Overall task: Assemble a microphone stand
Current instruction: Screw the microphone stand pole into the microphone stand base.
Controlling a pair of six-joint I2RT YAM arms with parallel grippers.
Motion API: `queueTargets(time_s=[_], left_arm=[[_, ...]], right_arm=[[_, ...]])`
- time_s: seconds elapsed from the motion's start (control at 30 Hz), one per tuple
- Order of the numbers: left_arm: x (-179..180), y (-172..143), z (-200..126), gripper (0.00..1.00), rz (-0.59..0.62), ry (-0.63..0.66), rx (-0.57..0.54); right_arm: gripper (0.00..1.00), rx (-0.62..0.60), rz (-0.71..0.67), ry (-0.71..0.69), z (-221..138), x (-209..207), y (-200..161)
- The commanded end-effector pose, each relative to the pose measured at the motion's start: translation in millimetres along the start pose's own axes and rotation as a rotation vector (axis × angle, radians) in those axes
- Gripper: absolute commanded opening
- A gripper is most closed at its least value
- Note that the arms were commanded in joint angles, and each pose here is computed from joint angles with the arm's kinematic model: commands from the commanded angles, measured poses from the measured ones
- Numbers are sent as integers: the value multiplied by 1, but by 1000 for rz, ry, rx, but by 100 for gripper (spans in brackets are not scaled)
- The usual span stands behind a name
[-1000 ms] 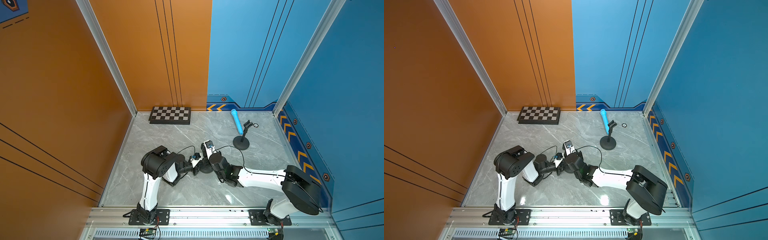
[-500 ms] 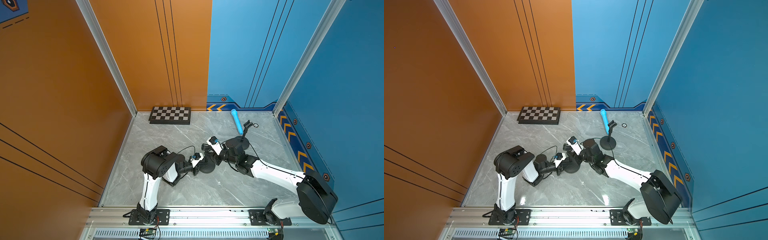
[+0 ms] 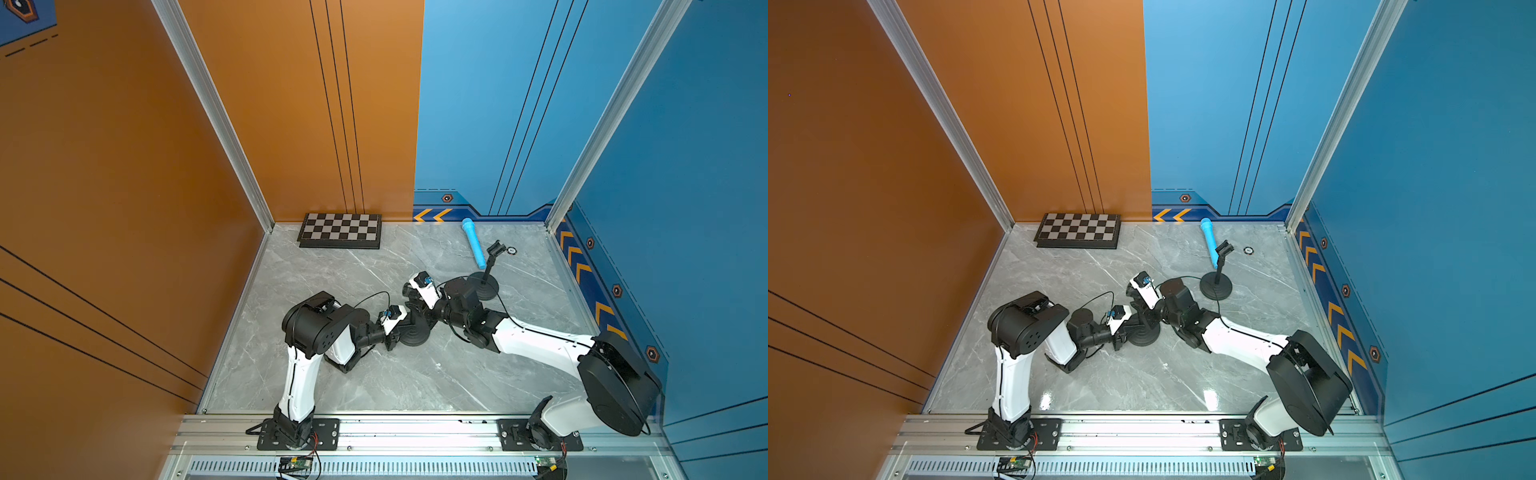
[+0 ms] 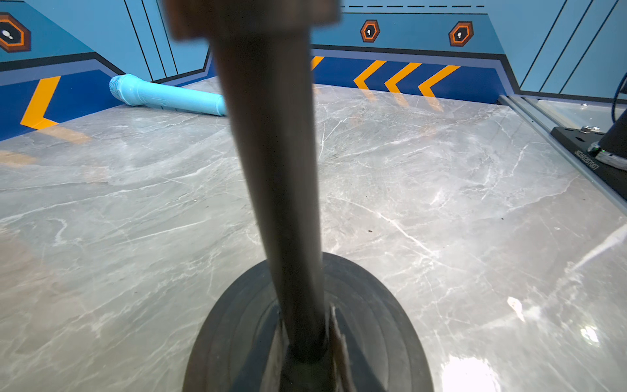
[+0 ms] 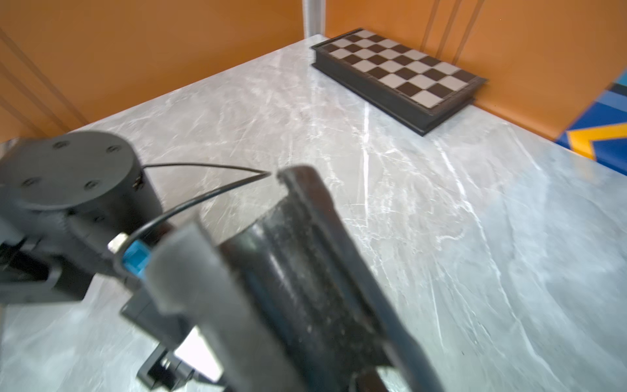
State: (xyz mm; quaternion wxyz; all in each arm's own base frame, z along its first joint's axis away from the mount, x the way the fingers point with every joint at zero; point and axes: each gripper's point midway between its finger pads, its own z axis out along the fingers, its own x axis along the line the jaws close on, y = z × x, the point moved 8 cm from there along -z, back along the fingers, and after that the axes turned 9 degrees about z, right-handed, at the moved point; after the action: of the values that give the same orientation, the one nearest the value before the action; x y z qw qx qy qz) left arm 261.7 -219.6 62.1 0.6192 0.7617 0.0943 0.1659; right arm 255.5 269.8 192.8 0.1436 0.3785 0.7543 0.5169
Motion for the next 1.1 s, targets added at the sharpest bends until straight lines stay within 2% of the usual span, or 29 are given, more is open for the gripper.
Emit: queueTargets(time_s=[0.0, 0.1, 0.23, 0.3, 0.33, 0.4, 0.47, 0.5, 0.6, 0.7, 0.83, 0.9, 1.07], left_arm=[[-6, -25, -4, 29, -86, 5, 115], [-5, -24, -4, 29, -86, 4, 111], [-6, -26, -3, 29, -86, 0, 114], [-6, -27, -3, 28, -89, 0, 116], [-6, -26, -3, 28, -87, -1, 115], [-7, -27, -4, 27, -87, -5, 117], [-7, -26, -4, 27, -85, -8, 114], [-7, -26, -3, 27, -83, -8, 113], [-8, -25, -5, 27, -77, -10, 113], [-9, -25, -5, 27, -73, -19, 109], [-9, -25, -5, 27, -70, -19, 111], [-9, -26, -6, 27, -71, -18, 113], [-9, -27, -5, 27, -72, -14, 117]], right_arm=[[0, -90, 164, -473, -8, -8, -22], [0, -157, 213, -554, -4, 8, -33], [0, -136, 154, -552, 7, 27, -30], [7, -98, 140, -526, 6, 27, -27], [11, -81, 126, -493, 3, 26, -24], [29, -33, 102, -363, -1, 23, -19], [40, 44, 70, -145, -4, 22, -15], [42, 88, 49, -28, -5, 23, -13], [42, 170, -16, 172, -12, 18, -8], [44, 188, -61, 218, -14, 11, -1], [42, 153, -60, 196, -12, 1, 12], [37, 142, -54, 161, -10, -2, 15], [12, 88, -1, 69, -3, 0, 9]])
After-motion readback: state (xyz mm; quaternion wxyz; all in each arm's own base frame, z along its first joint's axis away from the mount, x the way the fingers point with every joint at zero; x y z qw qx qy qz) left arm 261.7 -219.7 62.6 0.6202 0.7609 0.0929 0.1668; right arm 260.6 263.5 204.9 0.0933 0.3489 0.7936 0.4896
